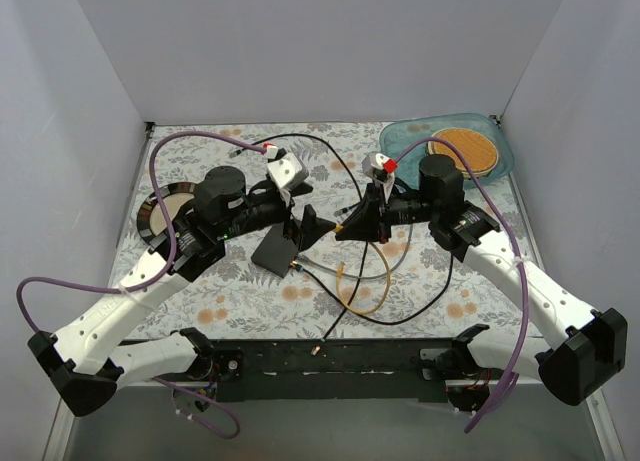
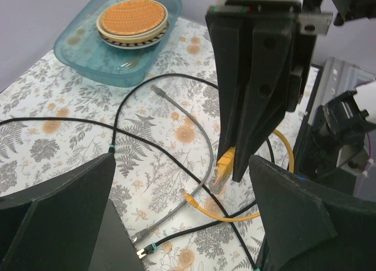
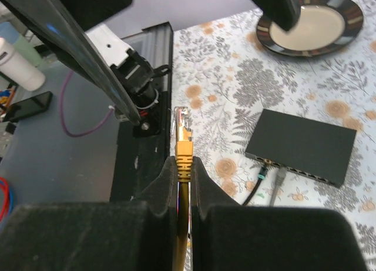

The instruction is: Insert the plug into the switch port

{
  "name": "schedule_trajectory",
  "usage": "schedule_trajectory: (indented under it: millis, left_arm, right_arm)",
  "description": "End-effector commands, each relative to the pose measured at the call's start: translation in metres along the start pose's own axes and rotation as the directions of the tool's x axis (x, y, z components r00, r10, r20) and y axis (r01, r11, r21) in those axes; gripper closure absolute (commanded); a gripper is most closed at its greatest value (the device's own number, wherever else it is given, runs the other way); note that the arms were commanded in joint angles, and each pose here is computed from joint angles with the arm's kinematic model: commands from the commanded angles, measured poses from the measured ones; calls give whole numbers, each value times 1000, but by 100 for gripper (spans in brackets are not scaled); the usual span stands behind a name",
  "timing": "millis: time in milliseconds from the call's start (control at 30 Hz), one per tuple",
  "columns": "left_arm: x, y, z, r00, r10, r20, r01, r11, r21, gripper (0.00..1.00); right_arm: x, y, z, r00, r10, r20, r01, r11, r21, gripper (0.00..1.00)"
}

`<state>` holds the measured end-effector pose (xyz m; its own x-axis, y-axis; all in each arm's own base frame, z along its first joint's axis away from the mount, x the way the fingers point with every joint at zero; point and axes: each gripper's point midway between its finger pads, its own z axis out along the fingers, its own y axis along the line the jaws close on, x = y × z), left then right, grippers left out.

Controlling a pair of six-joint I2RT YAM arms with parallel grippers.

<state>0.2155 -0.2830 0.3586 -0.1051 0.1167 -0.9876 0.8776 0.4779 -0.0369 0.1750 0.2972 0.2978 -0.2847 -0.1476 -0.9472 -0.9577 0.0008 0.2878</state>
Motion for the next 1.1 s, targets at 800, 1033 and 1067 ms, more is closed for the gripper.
schedule_trajectory:
  millis: [800,1033,1067]
  left_arm:
    - [3,-59,12,999,-32,-4,31,928,371,94]
    - [-10,-66,10,996,-87,18,74,917,392,100]
    - [-11,-60,12,995,-102,15,90,928,362,100]
  right_arm:
    - [-26,38,-11,994,-71,79,81,988,-132,99]
    - [-19,29,-16,995,-84,52,86,996,-39,83]
    - [-25,19,-21,990,-126,60,123,991,60,72]
